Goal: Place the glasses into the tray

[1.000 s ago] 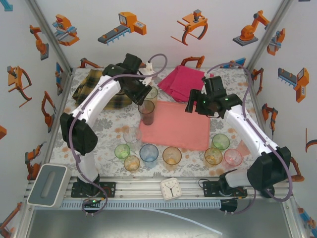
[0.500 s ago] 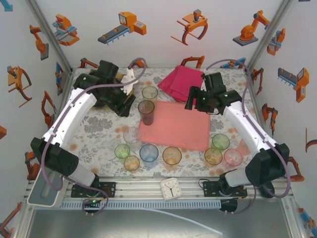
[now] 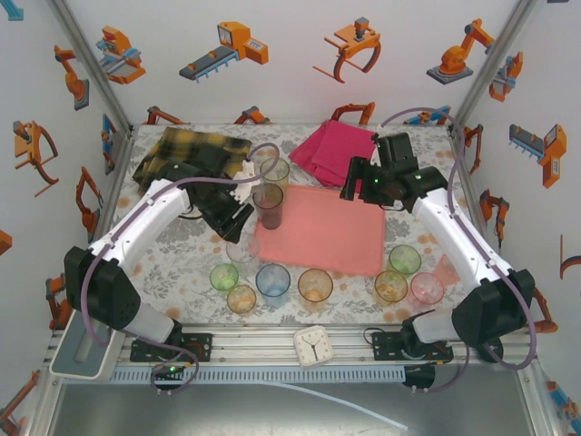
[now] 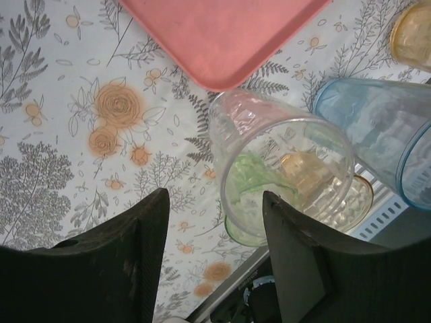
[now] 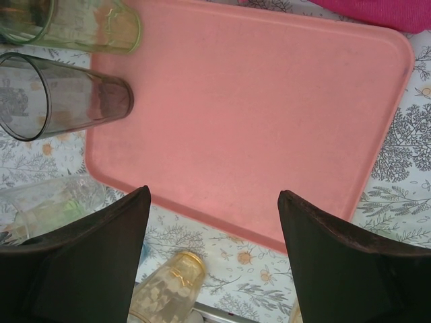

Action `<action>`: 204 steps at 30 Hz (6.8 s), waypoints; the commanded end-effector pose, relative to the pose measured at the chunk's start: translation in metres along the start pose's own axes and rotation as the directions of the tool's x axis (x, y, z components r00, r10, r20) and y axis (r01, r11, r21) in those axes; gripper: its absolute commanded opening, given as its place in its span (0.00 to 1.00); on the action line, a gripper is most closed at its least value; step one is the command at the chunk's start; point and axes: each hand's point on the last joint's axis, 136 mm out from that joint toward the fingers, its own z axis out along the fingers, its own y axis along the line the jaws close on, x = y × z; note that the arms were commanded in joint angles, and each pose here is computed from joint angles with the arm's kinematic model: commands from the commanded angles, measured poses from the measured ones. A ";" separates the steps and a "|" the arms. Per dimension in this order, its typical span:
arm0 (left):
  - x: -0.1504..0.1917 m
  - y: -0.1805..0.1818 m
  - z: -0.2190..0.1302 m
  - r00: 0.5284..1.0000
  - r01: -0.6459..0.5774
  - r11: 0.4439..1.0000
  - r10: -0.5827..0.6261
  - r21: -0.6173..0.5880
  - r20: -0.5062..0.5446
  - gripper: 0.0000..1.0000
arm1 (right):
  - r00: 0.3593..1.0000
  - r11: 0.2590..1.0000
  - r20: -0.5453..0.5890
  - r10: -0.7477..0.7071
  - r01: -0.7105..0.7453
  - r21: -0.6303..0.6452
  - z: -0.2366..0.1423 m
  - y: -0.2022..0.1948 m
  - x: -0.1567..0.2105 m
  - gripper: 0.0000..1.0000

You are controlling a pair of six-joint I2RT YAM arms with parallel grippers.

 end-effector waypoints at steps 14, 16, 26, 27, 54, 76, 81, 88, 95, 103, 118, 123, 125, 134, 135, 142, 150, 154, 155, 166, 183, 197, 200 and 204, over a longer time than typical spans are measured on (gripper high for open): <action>-0.002 -0.003 0.025 0.998 -0.068 0.997 0.068 -0.025 -0.004 0.39 | 0.999 1.000 0.042 0.025 -0.026 0.014 -0.013 -0.005 -0.001 0.69; -0.001 -0.005 0.028 0.997 -0.074 0.997 0.074 -0.023 -0.008 0.38 | 0.999 1.000 0.042 0.027 -0.027 0.011 -0.012 -0.005 -0.002 0.69; 0.006 -0.003 0.038 0.995 -0.092 0.995 0.090 -0.042 -0.041 0.26 | 0.998 0.999 0.062 0.029 -0.030 0.011 -0.013 -0.005 -0.004 0.69; 0.005 -0.002 0.038 0.995 -0.093 0.995 0.091 -0.044 -0.041 0.24 | 0.998 1.000 0.063 0.029 -0.030 0.009 -0.013 -0.005 -0.004 0.69; -0.069 0.009 -0.014 0.989 -0.105 0.987 0.117 -0.123 0.091 0.00 | 0.997 1.000 0.074 0.010 -0.011 0.021 -0.020 -0.008 -0.002 0.69; -0.085 0.010 0.034 0.987 -0.128 0.984 0.139 -0.122 0.085 0.02 | 0.997 0.999 0.074 0.006 -0.010 0.053 -0.034 -0.015 0.003 0.70; -0.078 0.010 0.045 0.989 -0.126 0.985 0.134 -0.116 0.064 0.02 | 0.997 0.999 0.073 0.006 -0.010 0.053 -0.033 -0.015 0.003 0.70; -0.072 0.010 0.056 0.991 -0.120 0.986 0.126 -0.113 0.045 0.05 | 0.998 0.998 0.070 0.006 -0.009 0.056 -0.031 -0.017 0.005 0.70; -0.072 0.011 0.056 0.992 -0.115 0.986 0.121 -0.120 0.045 0.10 | 0.998 0.999 0.058 -0.002 -0.001 0.050 -0.027 -0.017 0.006 0.70; -0.071 0.010 0.060 0.992 -0.112 0.987 0.118 -0.115 0.043 0.12 | 0.998 0.999 0.060 0.003 -0.007 0.053 -0.029 -0.019 0.009 0.70; -0.072 0.011 0.061 0.992 -0.113 0.986 0.118 -0.120 0.040 0.15 | 0.998 0.999 0.070 0.004 -0.008 0.050 -0.032 -0.019 0.007 0.70; -0.073 0.011 0.063 0.992 -0.112 0.987 0.118 -0.118 0.039 0.15 | 0.998 0.998 0.068 0.006 -0.010 0.056 -0.032 -0.021 0.009 0.70; -0.073 0.011 0.065 0.992 -0.113 0.986 0.118 -0.119 0.036 0.15 | 0.998 0.998 0.063 0.005 -0.009 0.057 -0.031 -0.022 0.011 0.70; -0.072 0.011 0.061 0.992 -0.120 0.985 0.124 -0.123 0.028 0.20 | 0.998 0.998 0.066 0.007 -0.010 0.056 -0.031 -0.023 0.011 0.71; -0.071 0.011 0.061 0.992 -0.120 0.985 0.124 -0.122 0.027 0.22 | 0.998 0.999 0.069 0.006 -0.010 0.053 -0.032 -0.022 0.010 0.71; -0.074 0.008 0.053 0.991 -0.123 0.985 0.129 -0.124 0.036 0.31 | 0.997 0.999 0.072 0.004 -0.008 0.053 -0.033 -0.022 0.010 0.71; -0.074 0.007 0.044 0.990 -0.134 0.982 0.139 -0.130 0.029 0.38 | 0.997 0.999 0.078 0.006 -0.010 0.052 -0.035 -0.023 0.010 0.71; -0.075 0.005 0.035 0.990 -0.133 0.983 0.139 -0.128 0.036 0.41 | 0.997 0.999 0.077 0.006 -0.010 0.052 -0.035 -0.023 0.011 0.71; -0.075 0.004 0.033 0.990 -0.132 0.983 0.138 -0.125 0.038 0.41 | 0.997 0.999 0.076 0.006 -0.010 0.054 -0.035 -0.023 0.011 0.71; -0.078 -0.002 0.012 0.989 -0.129 0.984 0.136 -0.124 0.054 0.47 | 0.997 0.999 0.078 0.005 -0.009 0.049 -0.036 -0.023 0.010 0.72; -0.064 -0.007 -0.054 0.979 -0.164 0.965 0.185 -0.206 0.087 0.68 | 0.999 0.999 0.023 -0.031 0.030 0.041 -0.040 -0.015 0.006 0.71; -0.044 0.055 -0.093 0.958 0.181 0.952 -0.114 -0.248 0.263 0.79 | 0.992 0.998 -0.103 -0.067 0.066 -0.014 -0.051 -0.003 0.027 0.68; -0.034 0.073 -0.097 0.931 0.286 0.928 -0.210 -0.239 0.300 0.81 | 0.987 0.996 -0.130 -0.093 0.091 -0.024 -0.053 0.003 0.035 0.68; -0.018 0.097 -0.099 0.882 0.417 0.882 -0.334 -0.220 0.333 0.82 | 0.971 0.986 -0.173 -0.162 0.155 -0.055 -0.053 0.021 0.049 0.69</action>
